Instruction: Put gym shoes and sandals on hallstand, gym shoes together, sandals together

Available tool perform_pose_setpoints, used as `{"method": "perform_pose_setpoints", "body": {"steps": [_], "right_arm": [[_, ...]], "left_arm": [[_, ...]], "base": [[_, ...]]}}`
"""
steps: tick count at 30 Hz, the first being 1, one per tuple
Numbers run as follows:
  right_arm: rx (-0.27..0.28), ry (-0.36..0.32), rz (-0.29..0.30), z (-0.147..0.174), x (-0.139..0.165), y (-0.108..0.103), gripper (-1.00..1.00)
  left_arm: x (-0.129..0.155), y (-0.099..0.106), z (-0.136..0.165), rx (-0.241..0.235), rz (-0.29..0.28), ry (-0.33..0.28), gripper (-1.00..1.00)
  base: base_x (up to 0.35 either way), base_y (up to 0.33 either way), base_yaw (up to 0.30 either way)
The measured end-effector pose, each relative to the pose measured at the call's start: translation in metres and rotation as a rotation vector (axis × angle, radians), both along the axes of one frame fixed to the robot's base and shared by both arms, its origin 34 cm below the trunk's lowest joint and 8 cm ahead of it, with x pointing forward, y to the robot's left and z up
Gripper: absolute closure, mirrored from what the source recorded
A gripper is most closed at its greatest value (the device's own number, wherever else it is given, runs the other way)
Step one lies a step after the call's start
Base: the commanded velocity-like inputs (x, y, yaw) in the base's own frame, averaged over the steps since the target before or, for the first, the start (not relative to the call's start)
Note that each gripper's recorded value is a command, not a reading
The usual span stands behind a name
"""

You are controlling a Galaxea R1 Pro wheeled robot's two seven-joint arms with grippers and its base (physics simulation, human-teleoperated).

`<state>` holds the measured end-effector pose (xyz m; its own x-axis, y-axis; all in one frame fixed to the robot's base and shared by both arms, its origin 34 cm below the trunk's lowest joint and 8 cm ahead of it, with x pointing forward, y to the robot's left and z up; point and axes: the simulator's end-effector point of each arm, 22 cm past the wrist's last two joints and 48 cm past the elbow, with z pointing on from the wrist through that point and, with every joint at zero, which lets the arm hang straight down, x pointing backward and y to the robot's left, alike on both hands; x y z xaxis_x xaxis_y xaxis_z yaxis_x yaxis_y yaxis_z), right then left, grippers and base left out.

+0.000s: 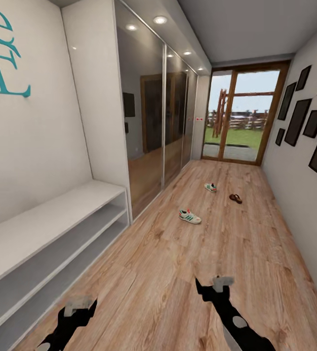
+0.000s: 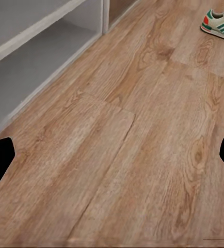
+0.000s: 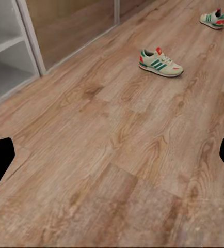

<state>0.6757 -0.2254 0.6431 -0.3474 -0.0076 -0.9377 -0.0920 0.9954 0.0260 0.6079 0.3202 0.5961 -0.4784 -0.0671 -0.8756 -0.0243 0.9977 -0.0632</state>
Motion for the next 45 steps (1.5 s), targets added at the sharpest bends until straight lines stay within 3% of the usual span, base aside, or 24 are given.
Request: {"method": "perform_pose_setpoints", "body": {"steps": [4,6,15,34,45], "right_arm": [[-0.024,0.048,-0.018,-0.035,-0.030,-0.015,-1.00],[-0.054,0.062,-0.044,-0.056,-0.055,-0.039,-1.00],[-0.088,0.053,-0.065,-0.083,-0.118,-0.063,-1.00],[-0.098,0.063,-0.081,-0.093,-0.141,-0.071,-1.00],[-0.175,0.095,-0.270,-0.102,-0.170,-0.114,-1.00]], "left_arm": [[-0.020,-0.002,-0.018,-0.001,0.001,0.017,-1.00],[-0.039,-0.004,-0.033,-0.001,0.004,0.019,-1.00],[-0.071,-0.008,-0.053,-0.001,0.005,0.018,-1.00],[-0.091,-0.009,-0.064,0.002,-0.003,0.042,-1.00],[-0.094,-0.010,-0.067,0.002,-0.005,0.050,-1.00]], "base": [[0.003,0.000,0.000],[0.000,0.000,0.000],[0.000,0.000,0.000],[0.000,0.000,0.000],[0.000,0.000,0.000]]}}
